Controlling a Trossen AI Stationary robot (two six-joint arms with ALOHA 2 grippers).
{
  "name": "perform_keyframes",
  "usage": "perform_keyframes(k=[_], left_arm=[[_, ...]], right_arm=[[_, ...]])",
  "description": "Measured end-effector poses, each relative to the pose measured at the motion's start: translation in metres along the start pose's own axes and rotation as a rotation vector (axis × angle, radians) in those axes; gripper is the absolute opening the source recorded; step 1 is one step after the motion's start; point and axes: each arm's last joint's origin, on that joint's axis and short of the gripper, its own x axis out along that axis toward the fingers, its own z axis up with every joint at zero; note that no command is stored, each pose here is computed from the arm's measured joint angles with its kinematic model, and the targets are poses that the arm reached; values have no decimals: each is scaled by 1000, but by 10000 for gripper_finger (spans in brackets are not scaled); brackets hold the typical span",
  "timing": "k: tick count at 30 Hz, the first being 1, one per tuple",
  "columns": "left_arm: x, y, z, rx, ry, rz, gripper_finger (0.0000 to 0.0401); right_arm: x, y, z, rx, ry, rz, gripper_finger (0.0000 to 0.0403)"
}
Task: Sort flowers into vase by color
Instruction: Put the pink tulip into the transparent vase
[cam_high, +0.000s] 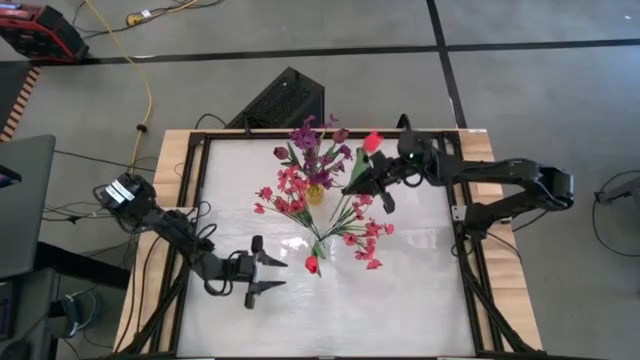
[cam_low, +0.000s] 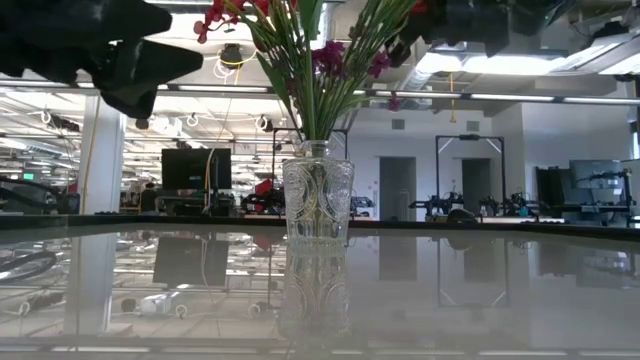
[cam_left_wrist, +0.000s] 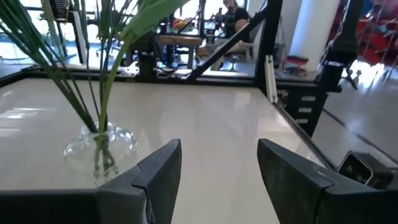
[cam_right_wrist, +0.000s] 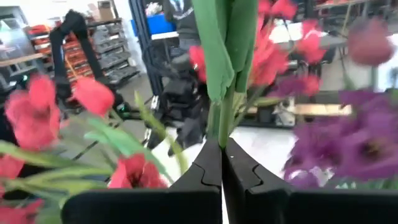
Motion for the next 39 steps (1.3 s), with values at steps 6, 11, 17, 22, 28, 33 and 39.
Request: perform_keyframes(k=[6, 11, 17, 22, 28, 33, 39], left_arm=[[5, 7, 2, -8, -10, 7, 201], [9, 14, 3, -6, -16, 37, 201], [13, 21, 4, -8, -20, 28, 201], [15, 22, 5, -16, -21, 7, 201], [15, 23, 5, 2, -19, 8, 201], [16, 25, 5, 7, -19, 16, 201], [16, 24, 5, 8, -17, 7, 201]], right_arm=[[11, 14, -15, -44, 16, -44, 20], [16, 20, -17, -68, -13, -74, 20], [30, 10, -31, -20, -10, -73, 20], [38, 6, -42, 20, 15, -16, 20], [33, 13, -34, 22, -3, 10, 20], [36, 19, -33, 32, -7, 45, 20], [40, 24, -37, 26, 22, 9, 20]])
